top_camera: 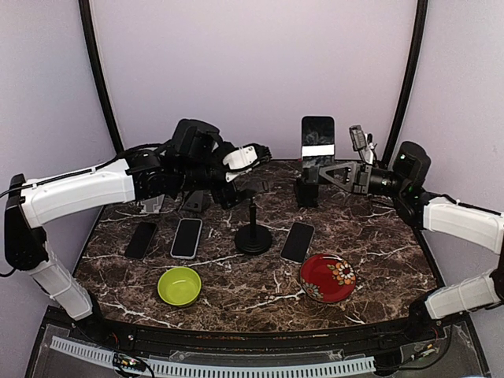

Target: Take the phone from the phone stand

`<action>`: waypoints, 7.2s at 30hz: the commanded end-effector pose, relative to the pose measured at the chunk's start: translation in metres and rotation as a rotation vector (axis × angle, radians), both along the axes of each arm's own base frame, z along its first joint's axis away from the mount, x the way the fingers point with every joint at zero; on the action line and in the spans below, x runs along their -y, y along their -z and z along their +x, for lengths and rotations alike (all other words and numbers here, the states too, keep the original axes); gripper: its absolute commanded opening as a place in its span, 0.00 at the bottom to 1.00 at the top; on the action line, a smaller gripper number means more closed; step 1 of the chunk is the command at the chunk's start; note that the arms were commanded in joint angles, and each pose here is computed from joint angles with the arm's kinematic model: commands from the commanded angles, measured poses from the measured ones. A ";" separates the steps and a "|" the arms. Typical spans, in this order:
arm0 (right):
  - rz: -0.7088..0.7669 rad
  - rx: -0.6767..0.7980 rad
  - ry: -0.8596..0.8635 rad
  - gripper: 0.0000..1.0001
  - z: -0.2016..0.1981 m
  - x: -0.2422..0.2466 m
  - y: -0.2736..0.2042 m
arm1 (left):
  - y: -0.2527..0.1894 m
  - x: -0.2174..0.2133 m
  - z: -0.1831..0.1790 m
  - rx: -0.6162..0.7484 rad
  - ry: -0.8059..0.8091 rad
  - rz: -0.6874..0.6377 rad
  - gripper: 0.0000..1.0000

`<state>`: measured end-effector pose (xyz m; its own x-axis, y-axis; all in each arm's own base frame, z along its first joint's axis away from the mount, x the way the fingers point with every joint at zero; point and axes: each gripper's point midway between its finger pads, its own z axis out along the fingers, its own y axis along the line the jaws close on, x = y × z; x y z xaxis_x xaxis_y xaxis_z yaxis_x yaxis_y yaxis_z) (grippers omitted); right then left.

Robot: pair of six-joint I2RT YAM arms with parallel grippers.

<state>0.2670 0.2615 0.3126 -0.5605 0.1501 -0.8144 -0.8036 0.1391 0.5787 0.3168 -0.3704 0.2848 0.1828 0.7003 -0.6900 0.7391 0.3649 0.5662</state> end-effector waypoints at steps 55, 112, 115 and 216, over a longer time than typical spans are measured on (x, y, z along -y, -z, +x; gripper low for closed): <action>0.060 0.037 0.112 0.00 0.008 0.046 0.004 | -0.007 0.010 0.121 0.354 -0.076 0.247 0.03; 0.019 -0.114 0.096 0.00 -0.013 0.015 0.025 | -0.008 -0.002 0.086 0.153 -0.075 -0.077 0.99; -0.008 -0.146 0.095 0.00 -0.018 0.003 0.028 | -0.022 -0.018 0.081 0.147 -0.157 -0.155 0.99; -0.469 -0.477 0.193 0.99 -0.011 -0.131 0.194 | -0.043 -0.132 0.023 0.134 -0.440 -0.468 0.99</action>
<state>0.2544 0.3867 0.0809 -0.9177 -0.0186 -0.3969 -0.3222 0.6193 0.7160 0.3358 -0.2449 0.3139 0.0659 0.3934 -0.9170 0.4282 0.8189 0.3821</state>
